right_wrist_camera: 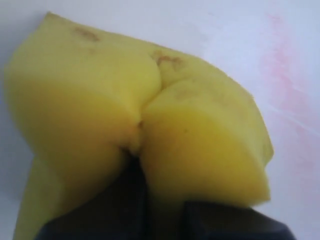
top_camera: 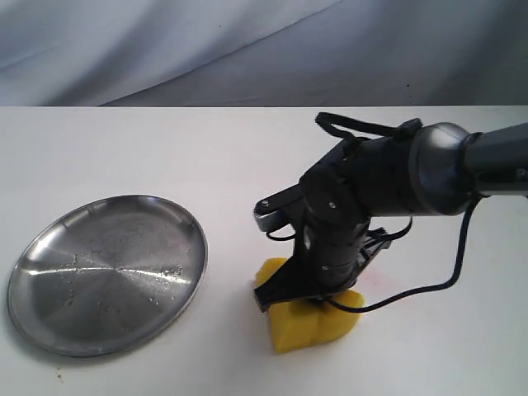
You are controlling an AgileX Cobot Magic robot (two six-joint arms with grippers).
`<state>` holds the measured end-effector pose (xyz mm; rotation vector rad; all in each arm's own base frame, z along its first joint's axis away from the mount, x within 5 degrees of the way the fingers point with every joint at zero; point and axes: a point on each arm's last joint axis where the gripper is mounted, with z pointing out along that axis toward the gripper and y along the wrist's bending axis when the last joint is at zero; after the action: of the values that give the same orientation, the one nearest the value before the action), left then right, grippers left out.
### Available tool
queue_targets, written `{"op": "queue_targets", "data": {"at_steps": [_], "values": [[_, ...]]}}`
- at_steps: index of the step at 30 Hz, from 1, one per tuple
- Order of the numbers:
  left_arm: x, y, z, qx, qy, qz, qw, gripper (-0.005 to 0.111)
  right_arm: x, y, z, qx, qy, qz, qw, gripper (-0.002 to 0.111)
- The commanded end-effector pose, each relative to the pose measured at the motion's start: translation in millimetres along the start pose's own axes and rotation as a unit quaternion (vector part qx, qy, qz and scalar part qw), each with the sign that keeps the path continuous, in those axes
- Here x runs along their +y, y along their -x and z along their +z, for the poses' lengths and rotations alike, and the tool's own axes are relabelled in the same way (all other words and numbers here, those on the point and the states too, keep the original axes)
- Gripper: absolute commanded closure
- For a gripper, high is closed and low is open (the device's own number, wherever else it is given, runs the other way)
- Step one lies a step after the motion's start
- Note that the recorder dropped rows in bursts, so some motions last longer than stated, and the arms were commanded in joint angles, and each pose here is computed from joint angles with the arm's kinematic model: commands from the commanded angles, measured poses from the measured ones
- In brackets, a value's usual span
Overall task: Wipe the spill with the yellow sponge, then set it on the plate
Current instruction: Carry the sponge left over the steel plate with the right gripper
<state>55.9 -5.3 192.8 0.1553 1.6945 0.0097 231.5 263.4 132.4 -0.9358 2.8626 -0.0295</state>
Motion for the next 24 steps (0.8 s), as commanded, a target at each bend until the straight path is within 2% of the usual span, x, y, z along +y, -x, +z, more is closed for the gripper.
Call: {"op": "queue_targets", "data": {"at_steps": [1, 5, 8, 11, 13, 18, 22, 24], "values": [[0.3, 2, 0, -0.006, 0.001, -0.004, 1.000, 0.107, 37, 12, -8, -0.033, 0.056, -0.003, 0.998, 0.108], [0.3, 2, 0, -0.006, 0.001, -0.004, 1.000, 0.107, 37, 41, -59, -0.098, 0.057, -0.012, 0.994, 0.108], [0.3, 2, 0, -0.006, 0.001, -0.004, 1.000, 0.107, 39, 72, -120, -0.200, 0.083, 0.008, 0.976, 0.108], [0.3, 2, 0, -0.006, 0.001, -0.004, 1.000, 0.107, 47, 95, -144, -0.244, 0.112, 0.020, 0.963, 0.108], [0.3, 2, 0, -0.006, 0.001, -0.004, 1.000, 0.107, 51, 104, -146, -0.251, 0.125, 0.023, 0.960, 0.108], [0.3, 2, 0, -0.006, 0.001, -0.004, 1.000, 0.107, 79, 126, -100, -0.216, 0.211, 0.033, 0.953, 0.108], [0.3, 2, 0, -0.006, 0.001, -0.004, 1.000, 0.107, 90, 135, -50, -0.196, 0.224, 0.043, 0.954, 0.108], [0.3, 2, 0, -0.006, 0.001, -0.004, 1.000, 0.107, 91, 134, -34, -0.177, 0.221, 0.045, 0.958, 0.103]]}}
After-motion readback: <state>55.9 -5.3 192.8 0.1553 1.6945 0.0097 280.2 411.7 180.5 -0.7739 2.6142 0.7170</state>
